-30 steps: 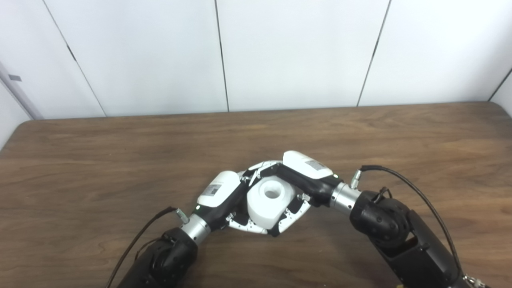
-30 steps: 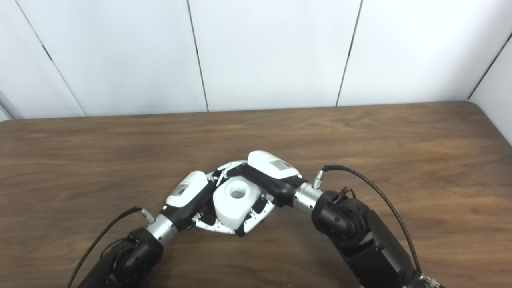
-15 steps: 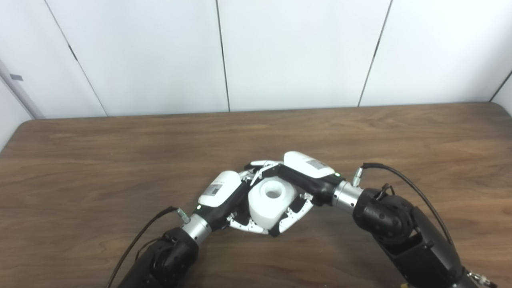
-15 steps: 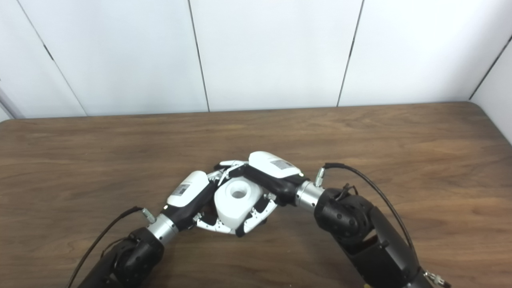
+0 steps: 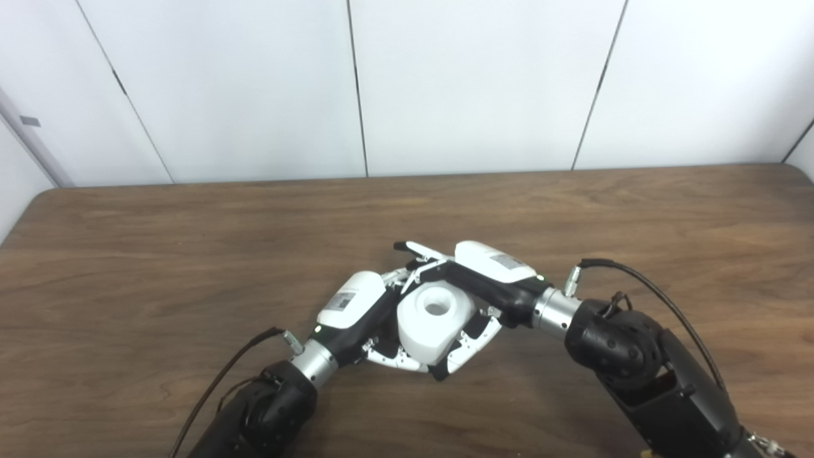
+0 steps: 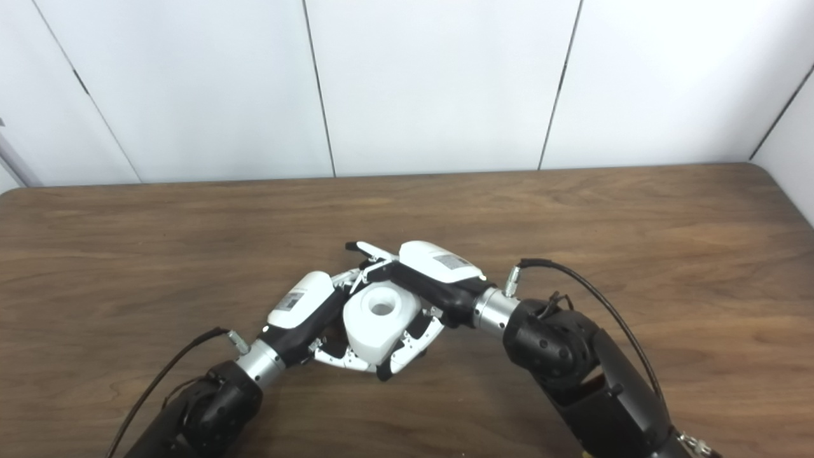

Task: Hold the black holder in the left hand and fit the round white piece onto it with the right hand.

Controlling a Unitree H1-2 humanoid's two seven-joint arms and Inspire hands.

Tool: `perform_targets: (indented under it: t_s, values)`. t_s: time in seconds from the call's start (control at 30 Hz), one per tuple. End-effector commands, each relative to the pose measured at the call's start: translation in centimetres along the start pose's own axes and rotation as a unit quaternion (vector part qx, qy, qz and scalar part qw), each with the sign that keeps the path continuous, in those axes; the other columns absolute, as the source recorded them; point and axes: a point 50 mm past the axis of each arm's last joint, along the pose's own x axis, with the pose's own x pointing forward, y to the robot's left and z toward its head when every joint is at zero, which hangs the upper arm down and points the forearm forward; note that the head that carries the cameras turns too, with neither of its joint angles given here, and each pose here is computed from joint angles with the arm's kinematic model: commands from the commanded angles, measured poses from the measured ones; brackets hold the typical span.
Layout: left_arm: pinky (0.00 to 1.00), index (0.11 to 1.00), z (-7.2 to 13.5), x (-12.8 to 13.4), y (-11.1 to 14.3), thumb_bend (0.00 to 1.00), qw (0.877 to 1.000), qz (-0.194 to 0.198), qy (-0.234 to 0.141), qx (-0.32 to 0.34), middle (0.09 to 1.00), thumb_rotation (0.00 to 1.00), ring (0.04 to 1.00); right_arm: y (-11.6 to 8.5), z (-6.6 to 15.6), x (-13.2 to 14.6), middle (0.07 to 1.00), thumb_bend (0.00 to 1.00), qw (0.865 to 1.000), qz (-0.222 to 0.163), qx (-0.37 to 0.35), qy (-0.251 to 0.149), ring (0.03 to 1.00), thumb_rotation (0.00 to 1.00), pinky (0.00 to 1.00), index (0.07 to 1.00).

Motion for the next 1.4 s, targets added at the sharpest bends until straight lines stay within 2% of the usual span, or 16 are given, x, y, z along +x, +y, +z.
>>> perform_targets:
  t_s: [0.0,0.47,0.93,1.37]
  values:
    - [0.82,0.480,-1.5,-1.8,-2.6,0.52,0.996,-0.066,0.051,-0.009,0.875,0.05,0.895,-0.3,-0.2,-0.5,0.999,0.96,1.000,0.012,-0.008,0.007,0.885,0.27,0.70,1.000]
    - [0.82,0.480,-1.5,-1.8,-2.5,0.52,0.996,-0.069,0.053,-0.010,0.877,0.05,0.898,-1.0,-0.1,-0.4,1.000,0.97,1.000,0.002,-0.005,-0.003,0.925,0.27,0.76,1.000]
    - [0.82,0.480,-1.7,-1.8,-2.5,0.52,0.996,-0.071,0.053,-0.007,0.876,0.05,0.897,-2.9,0.5,-0.5,1.000,0.99,1.000,-0.024,-0.006,-0.012,0.901,0.29,0.70,1.000]
    - [0.82,0.480,-1.7,-1.8,-2.5,0.52,0.996,-0.073,0.053,-0.006,0.878,0.05,0.895,-2.9,0.5,-0.6,1.000,1.00,1.000,-0.024,0.004,-0.019,0.898,0.29,0.70,1.000]
